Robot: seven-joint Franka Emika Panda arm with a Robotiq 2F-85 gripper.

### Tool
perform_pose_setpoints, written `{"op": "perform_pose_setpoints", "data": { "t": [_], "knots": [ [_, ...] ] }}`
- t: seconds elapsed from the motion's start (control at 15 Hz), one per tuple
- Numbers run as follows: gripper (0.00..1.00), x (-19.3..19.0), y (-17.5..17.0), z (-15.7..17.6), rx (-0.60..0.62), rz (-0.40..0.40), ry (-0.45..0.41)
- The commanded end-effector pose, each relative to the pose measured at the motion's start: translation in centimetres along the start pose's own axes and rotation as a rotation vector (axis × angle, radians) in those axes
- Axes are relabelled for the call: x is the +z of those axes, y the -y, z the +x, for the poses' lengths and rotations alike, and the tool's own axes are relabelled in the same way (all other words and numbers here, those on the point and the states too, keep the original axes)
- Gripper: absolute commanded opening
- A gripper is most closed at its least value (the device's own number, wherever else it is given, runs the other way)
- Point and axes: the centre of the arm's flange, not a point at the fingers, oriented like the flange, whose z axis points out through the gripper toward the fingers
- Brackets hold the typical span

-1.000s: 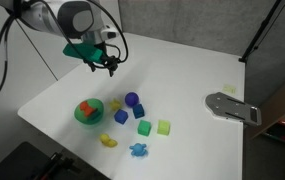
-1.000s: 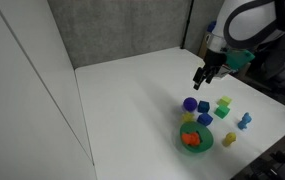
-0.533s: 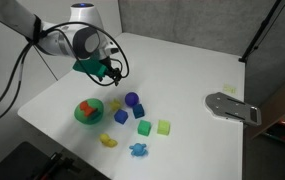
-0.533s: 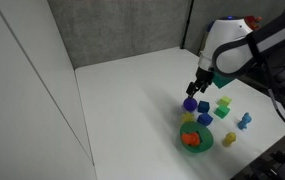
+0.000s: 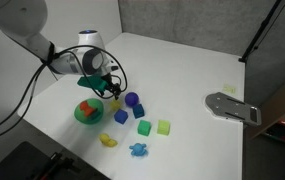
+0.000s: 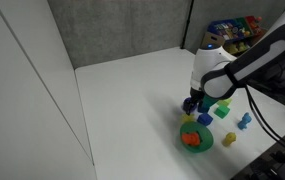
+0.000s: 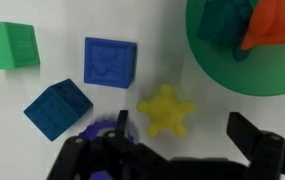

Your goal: Move the yellow object to the right

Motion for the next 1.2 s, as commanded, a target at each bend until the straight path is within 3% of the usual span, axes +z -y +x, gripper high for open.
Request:
{"op": "perform_pose_setpoints", "data": {
  "t": [0.0,0.4,0.47,0.6,1.13],
  "knots": [
    [1.0,2.3,0.3,1.6,0.016,-0.032,0.016],
    [0.97,4.6,-0.4,2.6,0.042,-0.022,0.042],
    [0.75,4.8,-0.5,2.7,0.044,-0.024,0.045],
    [0.73,5.2,-0.5,2.9,0.045,-0.027,0.048],
    [0.09,4.1,-0.3,3.5,0.038,-0.021,0.029]
  ]
}}
